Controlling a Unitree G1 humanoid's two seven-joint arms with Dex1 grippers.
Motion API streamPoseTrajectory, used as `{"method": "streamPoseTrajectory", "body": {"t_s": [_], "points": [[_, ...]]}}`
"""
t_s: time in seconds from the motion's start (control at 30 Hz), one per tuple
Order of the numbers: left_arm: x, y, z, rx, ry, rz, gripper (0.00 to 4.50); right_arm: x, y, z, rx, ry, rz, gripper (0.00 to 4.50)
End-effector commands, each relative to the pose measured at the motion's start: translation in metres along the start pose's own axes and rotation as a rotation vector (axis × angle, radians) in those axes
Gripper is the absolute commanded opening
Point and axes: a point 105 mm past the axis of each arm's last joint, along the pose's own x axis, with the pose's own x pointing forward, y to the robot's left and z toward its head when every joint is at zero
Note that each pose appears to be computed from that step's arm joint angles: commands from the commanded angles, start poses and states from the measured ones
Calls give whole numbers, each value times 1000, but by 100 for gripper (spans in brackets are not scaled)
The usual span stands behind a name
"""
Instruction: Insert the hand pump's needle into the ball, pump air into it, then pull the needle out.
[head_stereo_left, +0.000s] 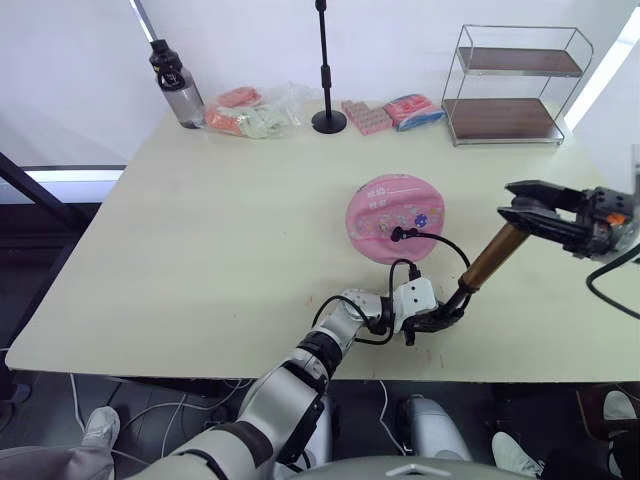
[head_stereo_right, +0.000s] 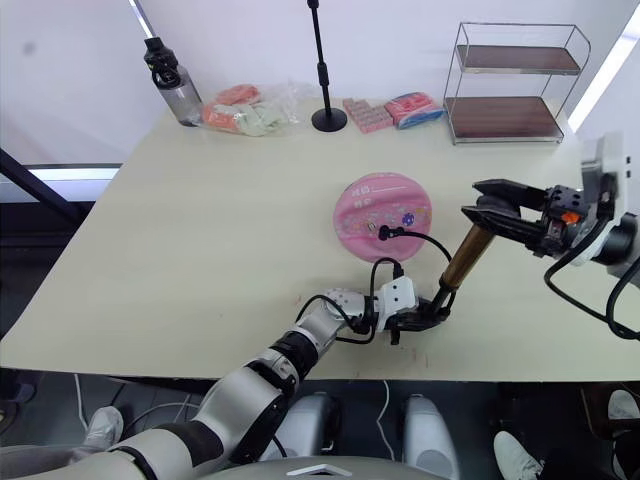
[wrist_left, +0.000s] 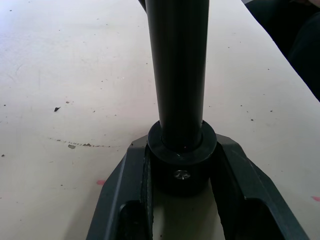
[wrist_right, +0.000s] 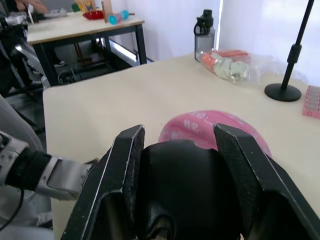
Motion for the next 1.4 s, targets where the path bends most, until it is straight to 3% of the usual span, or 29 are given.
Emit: {"method": "streamPoseTrajectory", "body": {"t_s": [0.03, 0.17, 0.47, 0.63, 0.83, 1.4], "points": [[-4, -18, -32, -75, 98, -48, 108, 4, 3, -44, 44, 87, -23, 175], [-4, -18, -32, -77, 99, -47, 108, 7, 7, -75, 46, 114, -39, 175], [-3, -18, -32, -77, 100, -48, 108, 13, 13, -102, 35, 110, -53, 175], [-4, -18, -33, -76, 102, -48, 108, 11, 8, -82, -13, 74, -50, 175], [-3, -19, -33, -76, 103, -52, 108, 6, 2, -19, -73, -43, -10, 175], [-4, -21, -36, -75, 110, -59, 108, -16, 3, 81, -100, -110, 48, 175]]}}
